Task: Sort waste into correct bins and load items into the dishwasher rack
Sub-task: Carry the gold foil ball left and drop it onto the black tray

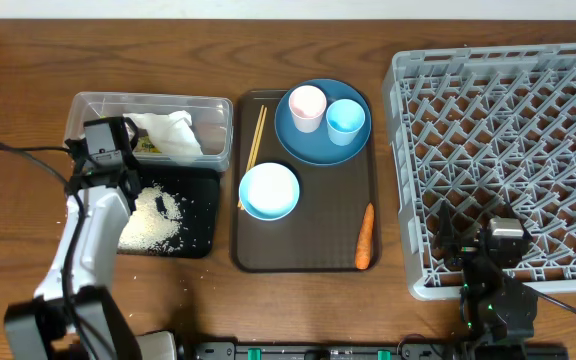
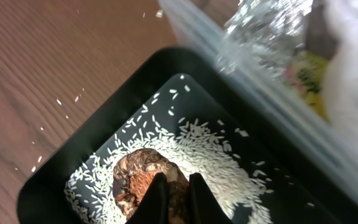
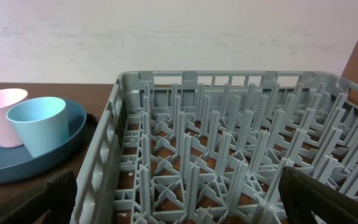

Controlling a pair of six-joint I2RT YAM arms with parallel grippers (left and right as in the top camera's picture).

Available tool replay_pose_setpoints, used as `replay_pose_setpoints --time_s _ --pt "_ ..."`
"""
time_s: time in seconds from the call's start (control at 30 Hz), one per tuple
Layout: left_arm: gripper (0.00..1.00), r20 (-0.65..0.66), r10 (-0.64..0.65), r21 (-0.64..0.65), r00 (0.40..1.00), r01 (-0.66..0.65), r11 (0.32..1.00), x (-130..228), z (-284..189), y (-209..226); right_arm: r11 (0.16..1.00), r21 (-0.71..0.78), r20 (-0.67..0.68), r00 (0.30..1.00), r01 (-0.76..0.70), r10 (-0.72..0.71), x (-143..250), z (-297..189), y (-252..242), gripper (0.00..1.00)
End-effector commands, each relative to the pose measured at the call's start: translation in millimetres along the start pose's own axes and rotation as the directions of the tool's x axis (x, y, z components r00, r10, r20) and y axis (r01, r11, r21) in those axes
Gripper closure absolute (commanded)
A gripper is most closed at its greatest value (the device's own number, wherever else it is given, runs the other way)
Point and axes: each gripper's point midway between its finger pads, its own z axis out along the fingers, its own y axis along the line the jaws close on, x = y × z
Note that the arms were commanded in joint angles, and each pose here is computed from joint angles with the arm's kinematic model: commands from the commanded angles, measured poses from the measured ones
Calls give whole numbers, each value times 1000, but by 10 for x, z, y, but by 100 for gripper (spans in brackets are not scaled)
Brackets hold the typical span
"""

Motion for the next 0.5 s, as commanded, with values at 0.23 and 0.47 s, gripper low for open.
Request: replay_pose_setpoints --time_s 0.23,0.47 --pt "73 -44 4 -34 999 -5 999 127 186 26 1000 16 -3 1000 -4 4 12 1 -33 1" --pt "56 -43 4 -33 999 -6 999 122 178 25 1000 16 -3 1000 -4 4 12 1 -33 1"
